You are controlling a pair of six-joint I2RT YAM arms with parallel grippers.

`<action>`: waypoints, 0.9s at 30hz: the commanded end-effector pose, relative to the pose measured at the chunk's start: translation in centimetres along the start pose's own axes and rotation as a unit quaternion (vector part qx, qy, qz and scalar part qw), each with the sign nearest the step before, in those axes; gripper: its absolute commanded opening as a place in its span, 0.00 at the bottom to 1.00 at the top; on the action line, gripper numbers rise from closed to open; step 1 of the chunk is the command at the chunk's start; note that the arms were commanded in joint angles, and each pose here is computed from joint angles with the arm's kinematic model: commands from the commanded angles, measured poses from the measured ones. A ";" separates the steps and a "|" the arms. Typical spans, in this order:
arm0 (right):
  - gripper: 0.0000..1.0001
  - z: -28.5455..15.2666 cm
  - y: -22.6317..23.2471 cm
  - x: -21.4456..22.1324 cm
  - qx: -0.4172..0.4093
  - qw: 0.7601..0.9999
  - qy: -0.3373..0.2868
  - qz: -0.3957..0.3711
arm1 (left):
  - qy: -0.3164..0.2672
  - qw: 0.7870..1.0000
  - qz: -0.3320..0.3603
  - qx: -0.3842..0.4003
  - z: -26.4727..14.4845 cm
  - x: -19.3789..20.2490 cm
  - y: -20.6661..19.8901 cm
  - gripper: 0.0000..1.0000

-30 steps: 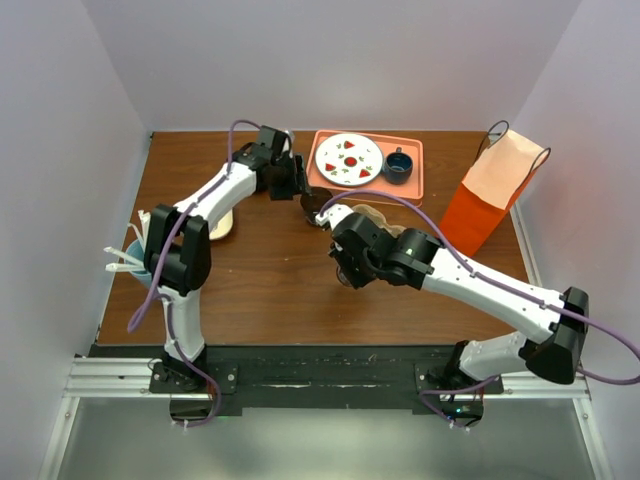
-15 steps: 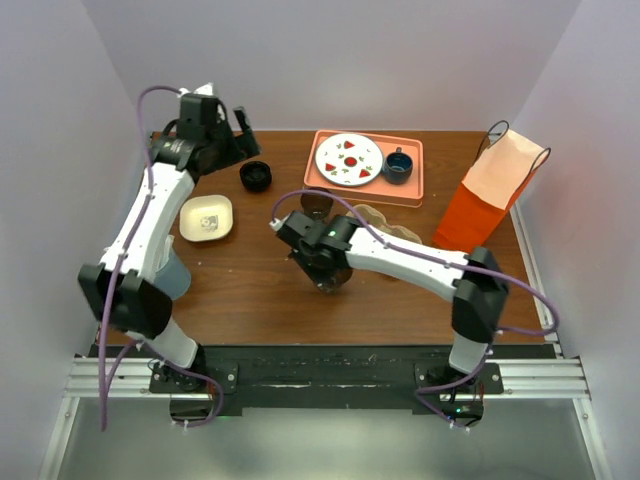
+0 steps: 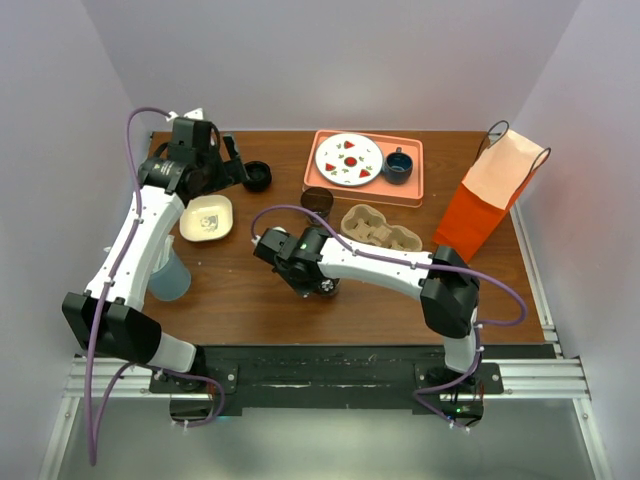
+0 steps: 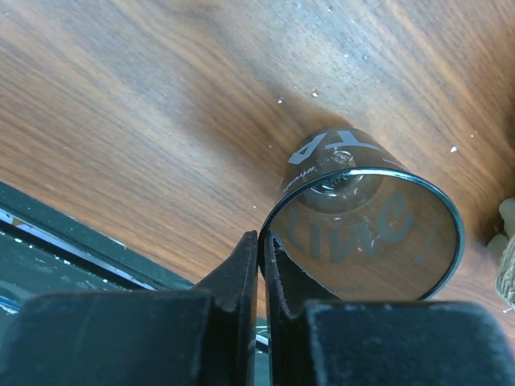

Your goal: Pack the takeout coffee

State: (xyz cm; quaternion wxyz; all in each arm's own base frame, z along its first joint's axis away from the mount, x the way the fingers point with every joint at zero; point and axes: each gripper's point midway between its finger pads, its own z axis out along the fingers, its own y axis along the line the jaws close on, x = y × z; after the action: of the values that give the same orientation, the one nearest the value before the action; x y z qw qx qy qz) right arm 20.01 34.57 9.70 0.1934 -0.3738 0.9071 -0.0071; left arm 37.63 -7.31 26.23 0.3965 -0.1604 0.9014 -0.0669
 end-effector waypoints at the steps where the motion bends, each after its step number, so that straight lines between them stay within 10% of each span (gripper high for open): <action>1: 0.13 -1.5 0.0 -1.0 -0.001 1.000 -0.015 0.016 | -0.021 1.000 0.006 0.001 -0.6 -1.1 0.2 1.00; 27: 0.36 -13.9 -1.8 -3.9 -0.059 0.989 -0.119 0.061 | -0.039 0.991 0.074 0.102 3.0 -3.3 -4.6 0.87</action>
State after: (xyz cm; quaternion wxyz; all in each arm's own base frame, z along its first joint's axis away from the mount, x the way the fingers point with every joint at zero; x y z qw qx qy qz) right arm 20.12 35.62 17.12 0.2286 -0.3450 0.9095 0.0382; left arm 38.96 -9.12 27.01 0.4126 -0.1019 0.8992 -0.1040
